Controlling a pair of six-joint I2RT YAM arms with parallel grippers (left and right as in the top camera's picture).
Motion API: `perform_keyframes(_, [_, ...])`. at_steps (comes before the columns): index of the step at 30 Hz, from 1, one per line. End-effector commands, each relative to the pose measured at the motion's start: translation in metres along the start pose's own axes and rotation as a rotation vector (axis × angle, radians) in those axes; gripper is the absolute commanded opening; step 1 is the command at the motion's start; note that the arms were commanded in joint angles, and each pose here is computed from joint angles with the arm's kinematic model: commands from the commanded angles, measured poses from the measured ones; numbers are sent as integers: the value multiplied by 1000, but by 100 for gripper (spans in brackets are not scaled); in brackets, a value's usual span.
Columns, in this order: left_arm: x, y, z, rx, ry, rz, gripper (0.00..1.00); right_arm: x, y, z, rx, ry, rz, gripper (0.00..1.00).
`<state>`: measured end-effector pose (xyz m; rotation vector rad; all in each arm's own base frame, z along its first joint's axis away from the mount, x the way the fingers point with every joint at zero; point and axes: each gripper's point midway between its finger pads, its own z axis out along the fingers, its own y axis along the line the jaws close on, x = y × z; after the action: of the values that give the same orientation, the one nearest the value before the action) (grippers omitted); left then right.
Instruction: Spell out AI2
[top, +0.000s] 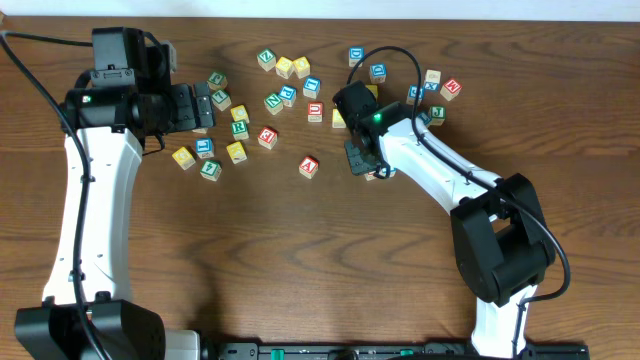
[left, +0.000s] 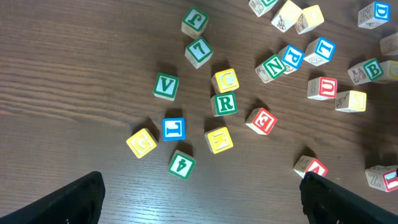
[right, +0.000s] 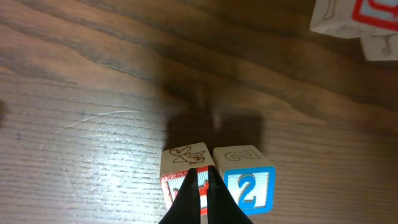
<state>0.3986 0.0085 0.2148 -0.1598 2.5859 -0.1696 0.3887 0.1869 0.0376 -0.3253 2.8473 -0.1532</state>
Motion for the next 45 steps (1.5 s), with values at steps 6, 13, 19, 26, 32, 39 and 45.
perform_keyframes(6, [1,1,1,-3,3,-2,99,6,-1,-1,-6,4,38,1])
perform_keyframes(13, [1,1,1,-3,3,-2,99,13,9,3,-62,24,39,1])
perform_keyframes(19, [1,1,1,-3,3,-2,99,18,26,8,-166,26,-108,1])
perform_keyframes(26, [1,1,1,-3,3,-2,99,22,54,1,-329,5,-345,1])
perform_keyframes(32, [1,1,1,-3,3,-2,99,22,60,-1,-369,-20,-473,5])
perform_keyframes(39, [1,1,1,-2,3,-2,99,-8,58,-26,-378,-114,-447,18])
perform_keyframes(45, [1,1,1,-3,3,-2,99,-12,68,-50,-422,-138,-454,28])
